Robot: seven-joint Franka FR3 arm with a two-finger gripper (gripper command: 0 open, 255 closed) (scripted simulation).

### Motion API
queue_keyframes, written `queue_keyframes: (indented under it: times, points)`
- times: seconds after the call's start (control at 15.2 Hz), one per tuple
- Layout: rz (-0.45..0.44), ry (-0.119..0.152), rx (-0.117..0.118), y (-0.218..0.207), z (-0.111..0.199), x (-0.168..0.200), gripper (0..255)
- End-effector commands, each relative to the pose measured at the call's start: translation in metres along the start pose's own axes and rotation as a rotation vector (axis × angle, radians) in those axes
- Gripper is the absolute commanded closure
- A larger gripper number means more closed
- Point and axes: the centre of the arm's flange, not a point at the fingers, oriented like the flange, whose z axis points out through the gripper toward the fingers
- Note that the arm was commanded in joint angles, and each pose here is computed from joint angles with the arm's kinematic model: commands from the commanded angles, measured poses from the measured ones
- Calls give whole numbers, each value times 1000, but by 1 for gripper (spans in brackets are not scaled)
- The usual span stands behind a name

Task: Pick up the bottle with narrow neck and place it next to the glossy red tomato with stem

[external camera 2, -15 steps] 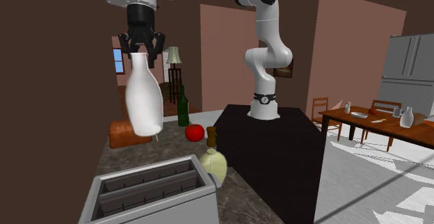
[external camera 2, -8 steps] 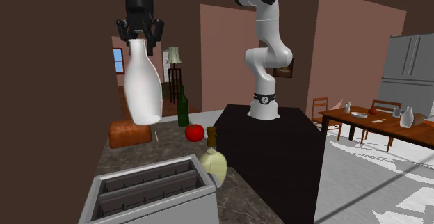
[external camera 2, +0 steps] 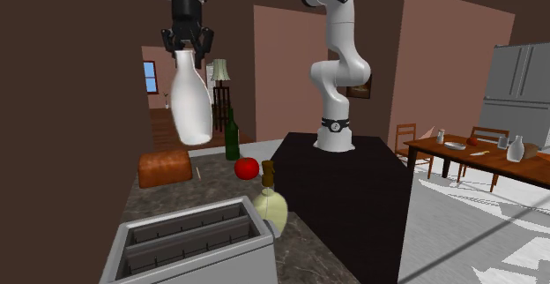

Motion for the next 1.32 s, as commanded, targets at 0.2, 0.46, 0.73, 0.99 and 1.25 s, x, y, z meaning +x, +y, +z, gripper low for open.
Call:
queue_keyframes:
  times: [0.2,0.46,0.73,0.99,1.25]
  points:
    - [-2,1,0,10,-8,-64,255]
    - [-2,1,0,20,-14,-116,255]
    - [-2,1,0,31,-21,-167,255]
    - [-2,1,0,41,-27,-219,255]
    - [-2,1,0,51,-33,-270,255]
